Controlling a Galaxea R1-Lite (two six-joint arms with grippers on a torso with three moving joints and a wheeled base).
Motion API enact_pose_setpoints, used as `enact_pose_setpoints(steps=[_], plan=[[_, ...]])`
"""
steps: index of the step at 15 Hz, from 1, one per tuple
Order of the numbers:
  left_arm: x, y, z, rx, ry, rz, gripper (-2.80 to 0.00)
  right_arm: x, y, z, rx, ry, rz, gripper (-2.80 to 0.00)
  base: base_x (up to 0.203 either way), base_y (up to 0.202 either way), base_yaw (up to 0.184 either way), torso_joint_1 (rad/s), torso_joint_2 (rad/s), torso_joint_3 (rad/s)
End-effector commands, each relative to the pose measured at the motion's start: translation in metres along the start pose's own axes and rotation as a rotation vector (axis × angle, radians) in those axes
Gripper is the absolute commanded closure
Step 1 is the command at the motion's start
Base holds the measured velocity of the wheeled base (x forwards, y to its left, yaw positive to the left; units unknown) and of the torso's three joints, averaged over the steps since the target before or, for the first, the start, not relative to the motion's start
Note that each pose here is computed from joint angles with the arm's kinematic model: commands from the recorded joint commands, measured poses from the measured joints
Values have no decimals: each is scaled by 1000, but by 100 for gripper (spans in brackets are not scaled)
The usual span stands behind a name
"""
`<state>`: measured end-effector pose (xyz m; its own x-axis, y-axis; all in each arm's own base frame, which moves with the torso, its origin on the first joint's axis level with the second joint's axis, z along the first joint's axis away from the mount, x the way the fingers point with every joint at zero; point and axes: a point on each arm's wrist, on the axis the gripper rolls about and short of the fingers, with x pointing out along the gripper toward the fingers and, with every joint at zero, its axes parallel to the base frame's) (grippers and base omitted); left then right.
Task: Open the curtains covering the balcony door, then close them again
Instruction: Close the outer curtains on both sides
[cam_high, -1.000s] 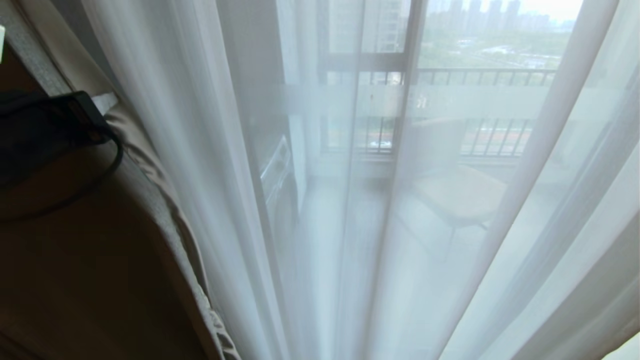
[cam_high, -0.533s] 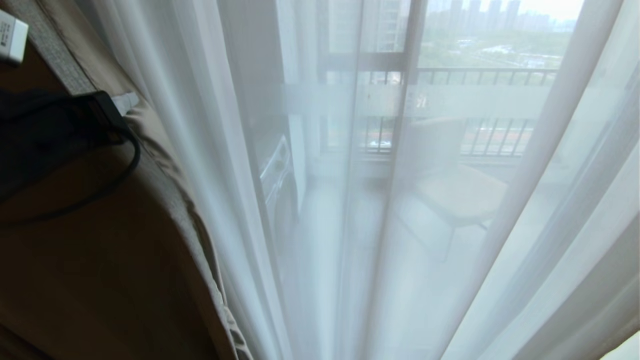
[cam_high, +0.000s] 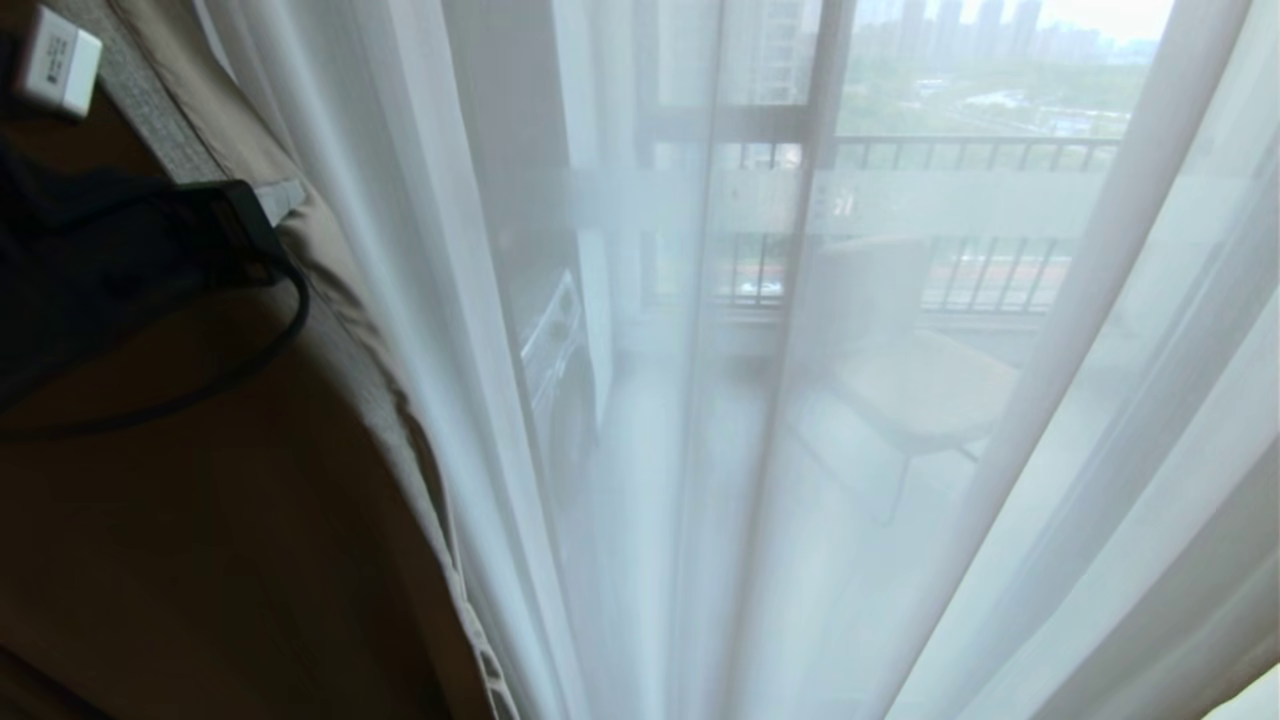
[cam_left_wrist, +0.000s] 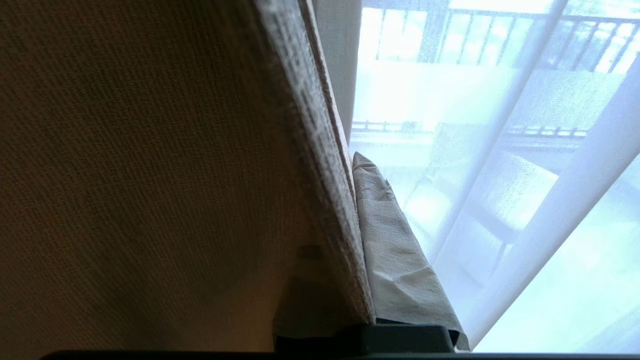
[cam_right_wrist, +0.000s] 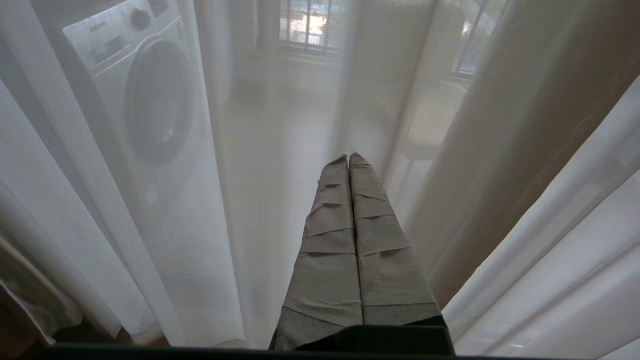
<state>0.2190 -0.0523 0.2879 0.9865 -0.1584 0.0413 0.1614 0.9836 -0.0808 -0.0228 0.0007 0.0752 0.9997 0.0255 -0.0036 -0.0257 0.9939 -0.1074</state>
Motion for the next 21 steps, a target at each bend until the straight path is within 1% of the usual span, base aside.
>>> enact_pose_setpoints(steps=[1, 4, 6, 10, 15, 18, 21], plan=[[5, -7, 0, -1, 1, -29, 0, 0, 0, 0, -1, -1, 1, 0, 0, 0, 0, 0, 0, 0], [5, -20, 0, 3, 5, -80, 0, 0, 0, 0, -1, -1, 1, 0, 0, 0, 0, 0, 0, 0], [7, -25, -2, 25, 8, -102, 0, 0, 0, 0, -1, -1, 1, 0, 0, 0, 0, 0, 0, 0], [12, -33, 6, 44, -15, -130, 0, 0, 0, 0, -1, -1, 1, 0, 0, 0, 0, 0, 0, 0], [12, -44, 5, 45, -11, -170, 0, 0, 0, 0, -1, -1, 1, 0, 0, 0, 0, 0, 0, 0], [11, -49, 5, 76, -14, -192, 0, 0, 0, 0, -1, -1, 1, 0, 0, 0, 0, 0, 0, 0], [9, -56, 4, 86, -13, -223, 0, 0, 0, 0, -1, -1, 1, 0, 0, 0, 0, 0, 0, 0]])
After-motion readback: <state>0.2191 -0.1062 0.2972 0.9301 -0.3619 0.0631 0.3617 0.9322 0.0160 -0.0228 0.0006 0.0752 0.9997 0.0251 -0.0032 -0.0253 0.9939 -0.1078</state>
